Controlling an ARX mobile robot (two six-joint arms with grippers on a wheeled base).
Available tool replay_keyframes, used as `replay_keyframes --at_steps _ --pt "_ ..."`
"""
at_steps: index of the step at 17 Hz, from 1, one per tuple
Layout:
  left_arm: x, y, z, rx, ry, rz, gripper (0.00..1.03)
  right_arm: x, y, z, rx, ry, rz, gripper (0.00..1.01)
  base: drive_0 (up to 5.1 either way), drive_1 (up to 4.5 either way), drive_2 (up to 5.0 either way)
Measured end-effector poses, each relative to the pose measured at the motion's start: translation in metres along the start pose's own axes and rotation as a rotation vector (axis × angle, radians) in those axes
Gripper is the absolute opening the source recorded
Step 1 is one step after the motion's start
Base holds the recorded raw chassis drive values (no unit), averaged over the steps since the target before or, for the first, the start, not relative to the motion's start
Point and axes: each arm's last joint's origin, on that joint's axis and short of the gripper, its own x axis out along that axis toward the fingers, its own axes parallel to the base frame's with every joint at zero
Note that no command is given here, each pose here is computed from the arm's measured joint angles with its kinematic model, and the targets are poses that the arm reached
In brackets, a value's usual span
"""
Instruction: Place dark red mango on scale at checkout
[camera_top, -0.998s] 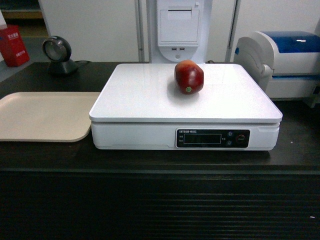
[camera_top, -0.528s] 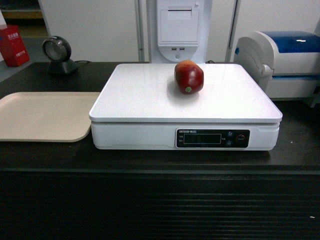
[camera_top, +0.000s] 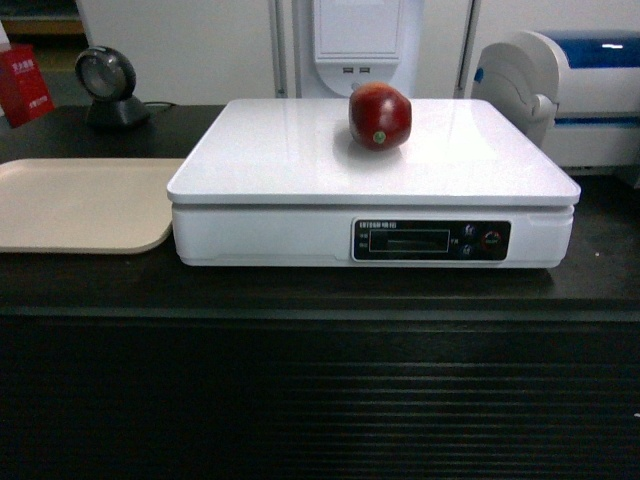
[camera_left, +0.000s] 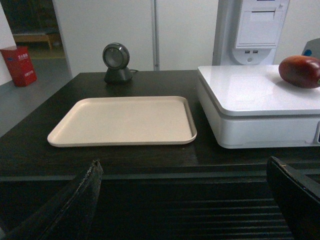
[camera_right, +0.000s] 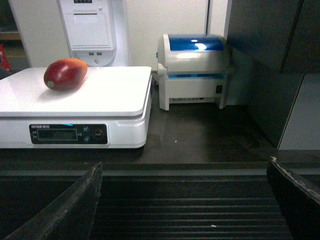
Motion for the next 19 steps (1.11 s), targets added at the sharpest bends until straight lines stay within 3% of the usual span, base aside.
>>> replay_keyframes --at_steps 19 --pt "0.0 0.0 -0.0002 0.0 0.002 0.0 0.98 0.0 0.0 0.0001 0.0 -0.001 0.0 0.98 0.0 0.0 0.0"
